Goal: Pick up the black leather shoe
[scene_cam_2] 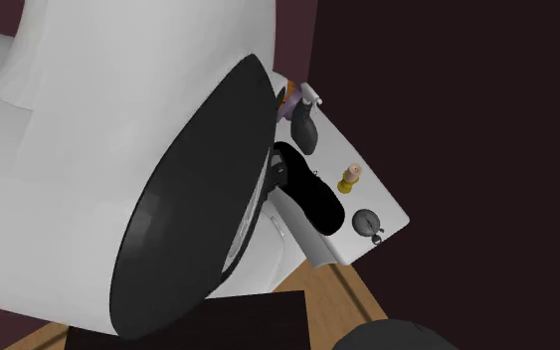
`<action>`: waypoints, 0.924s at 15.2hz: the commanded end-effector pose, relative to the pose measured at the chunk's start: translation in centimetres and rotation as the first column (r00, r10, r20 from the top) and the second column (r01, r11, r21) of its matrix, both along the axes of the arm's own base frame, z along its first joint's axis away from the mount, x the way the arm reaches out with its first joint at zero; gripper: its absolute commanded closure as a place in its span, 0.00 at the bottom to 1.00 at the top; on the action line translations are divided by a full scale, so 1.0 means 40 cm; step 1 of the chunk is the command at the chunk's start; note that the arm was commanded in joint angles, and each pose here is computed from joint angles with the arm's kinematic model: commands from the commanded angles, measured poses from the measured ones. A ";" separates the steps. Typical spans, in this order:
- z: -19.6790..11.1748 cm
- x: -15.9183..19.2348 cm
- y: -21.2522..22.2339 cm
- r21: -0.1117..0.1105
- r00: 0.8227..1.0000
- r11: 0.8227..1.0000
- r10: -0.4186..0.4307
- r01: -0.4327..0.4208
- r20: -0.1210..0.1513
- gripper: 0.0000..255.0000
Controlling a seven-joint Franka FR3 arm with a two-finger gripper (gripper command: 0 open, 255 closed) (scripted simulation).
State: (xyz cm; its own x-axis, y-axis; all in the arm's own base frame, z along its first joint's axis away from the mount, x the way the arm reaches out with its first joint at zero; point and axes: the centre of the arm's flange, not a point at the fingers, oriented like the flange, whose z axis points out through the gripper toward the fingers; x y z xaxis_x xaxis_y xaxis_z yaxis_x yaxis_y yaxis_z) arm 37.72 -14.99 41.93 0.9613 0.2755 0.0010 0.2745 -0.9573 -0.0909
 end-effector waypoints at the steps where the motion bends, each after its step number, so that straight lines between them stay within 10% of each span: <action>1: -0.052 0.019 -0.041 0.003 1.000 1.000 0.022 -0.022 -0.003 0.00; 14: -0.391 0.160 -0.281 0.028 0.988 0.988 0.150 -0.149 -0.033 0.00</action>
